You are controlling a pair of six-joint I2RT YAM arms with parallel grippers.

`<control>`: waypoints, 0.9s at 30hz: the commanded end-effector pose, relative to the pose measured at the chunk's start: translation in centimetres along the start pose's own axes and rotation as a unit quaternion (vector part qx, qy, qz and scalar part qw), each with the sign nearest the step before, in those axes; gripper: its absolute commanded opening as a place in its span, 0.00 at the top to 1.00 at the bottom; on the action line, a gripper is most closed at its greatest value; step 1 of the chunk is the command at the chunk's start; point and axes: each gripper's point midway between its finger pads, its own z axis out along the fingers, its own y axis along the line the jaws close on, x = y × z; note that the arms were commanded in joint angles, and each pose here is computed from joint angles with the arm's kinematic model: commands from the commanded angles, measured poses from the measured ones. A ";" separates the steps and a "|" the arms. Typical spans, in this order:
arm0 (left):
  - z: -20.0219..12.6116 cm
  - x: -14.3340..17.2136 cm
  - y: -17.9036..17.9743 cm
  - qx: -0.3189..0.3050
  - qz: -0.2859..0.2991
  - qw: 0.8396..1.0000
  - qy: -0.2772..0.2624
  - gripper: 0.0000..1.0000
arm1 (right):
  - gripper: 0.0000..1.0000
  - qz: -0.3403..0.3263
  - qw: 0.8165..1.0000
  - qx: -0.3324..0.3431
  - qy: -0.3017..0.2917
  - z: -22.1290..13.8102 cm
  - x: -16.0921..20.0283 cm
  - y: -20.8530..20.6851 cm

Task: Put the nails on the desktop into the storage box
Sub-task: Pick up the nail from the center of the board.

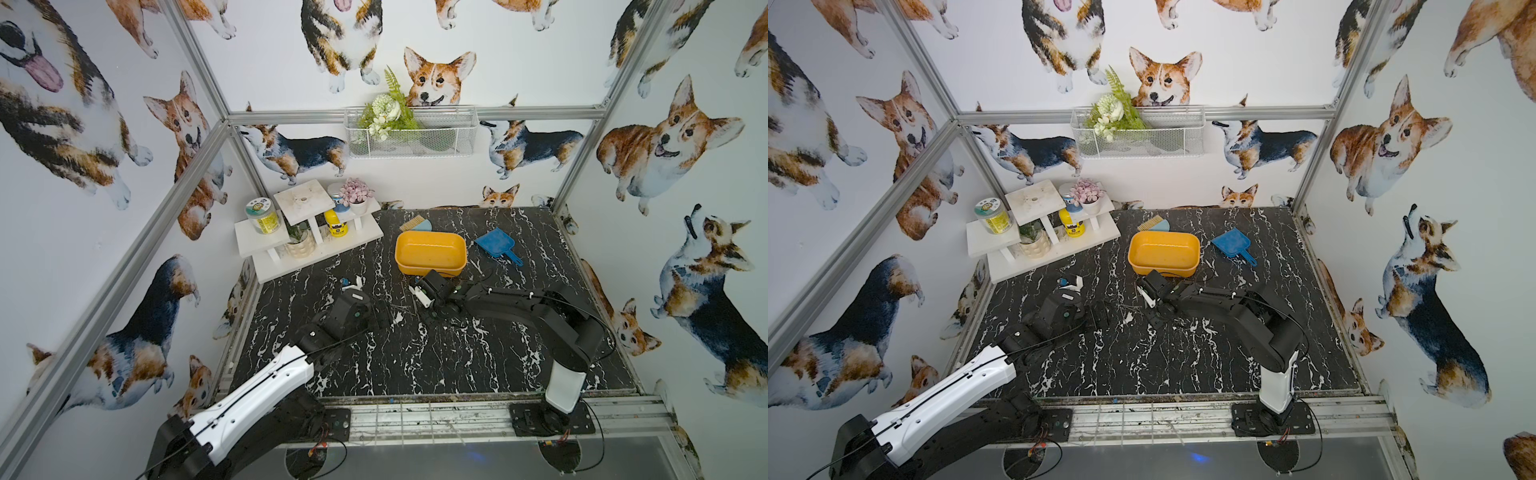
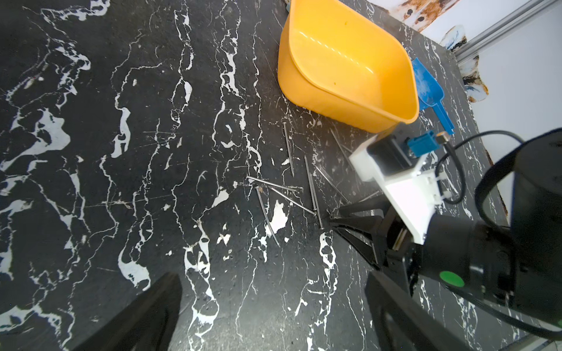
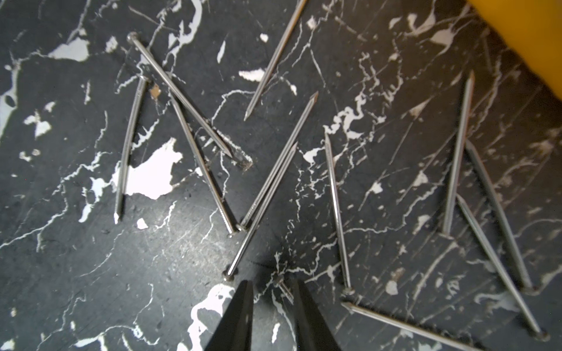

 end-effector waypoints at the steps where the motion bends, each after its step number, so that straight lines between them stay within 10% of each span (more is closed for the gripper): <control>1: 0.0 -0.2 -0.2 0.009 -0.002 1.000 -0.003 0.00 | 0.72 -0.008 1.000 0.010 0.001 0.2 -0.2 -0.3; 27: -0.2 -0.1 0.6 0.012 -0.018 1.000 -0.007 0.00 | 0.77 -0.013 1.000 0.019 0.020 1.1 1.2 -0.9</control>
